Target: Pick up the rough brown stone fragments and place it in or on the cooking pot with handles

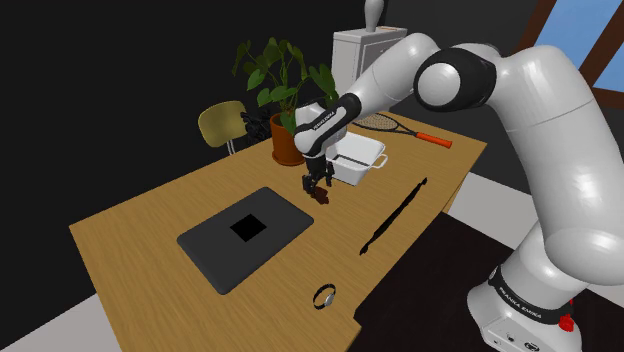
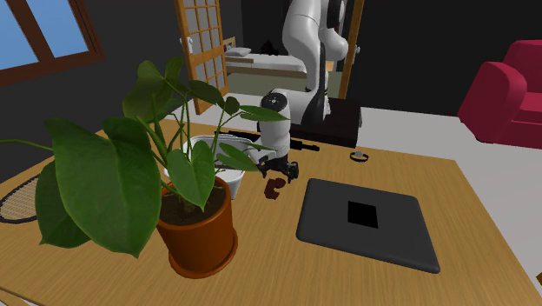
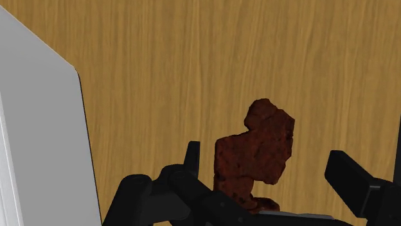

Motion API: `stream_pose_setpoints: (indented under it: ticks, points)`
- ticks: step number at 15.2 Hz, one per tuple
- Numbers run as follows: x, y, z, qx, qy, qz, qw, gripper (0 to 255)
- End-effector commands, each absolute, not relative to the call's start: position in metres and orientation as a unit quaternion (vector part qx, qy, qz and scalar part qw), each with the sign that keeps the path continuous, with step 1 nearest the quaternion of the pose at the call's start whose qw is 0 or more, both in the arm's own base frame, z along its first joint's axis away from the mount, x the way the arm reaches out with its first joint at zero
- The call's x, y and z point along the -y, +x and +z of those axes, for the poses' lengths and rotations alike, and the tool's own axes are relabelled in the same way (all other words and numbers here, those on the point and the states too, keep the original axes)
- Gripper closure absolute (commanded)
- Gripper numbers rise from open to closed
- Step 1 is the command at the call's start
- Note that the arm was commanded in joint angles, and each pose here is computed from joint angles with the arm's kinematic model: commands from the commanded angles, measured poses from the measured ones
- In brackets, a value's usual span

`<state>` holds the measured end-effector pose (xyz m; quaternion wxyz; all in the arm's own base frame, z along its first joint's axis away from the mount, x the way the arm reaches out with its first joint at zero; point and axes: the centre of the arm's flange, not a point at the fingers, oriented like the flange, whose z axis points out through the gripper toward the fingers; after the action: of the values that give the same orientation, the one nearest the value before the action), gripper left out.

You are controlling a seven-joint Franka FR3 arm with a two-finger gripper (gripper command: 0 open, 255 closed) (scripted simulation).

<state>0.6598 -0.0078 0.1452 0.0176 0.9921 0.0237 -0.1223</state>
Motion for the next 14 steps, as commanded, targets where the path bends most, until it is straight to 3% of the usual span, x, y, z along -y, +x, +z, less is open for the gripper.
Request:
stream_pose_setpoints:
  ticks: [1, 2, 11, 12, 14]
  points:
    - [0.008, 0.660, 0.145, -0.024, 0.992, -0.122, 0.018, 0]
    - [0.008, 0.660, 0.145, -0.024, 0.992, -0.122, 0.018, 255]
    - [0.005, 0.662, 0.148, -0.025, 0.992, -0.119, 0.017, 255]
    - [0.005, 0.662, 0.148, -0.025, 0.992, -0.119, 0.017, 0]
    - [0.016, 0.656, 0.164, 0.024, 0.999, -0.027, 0.002, 0]
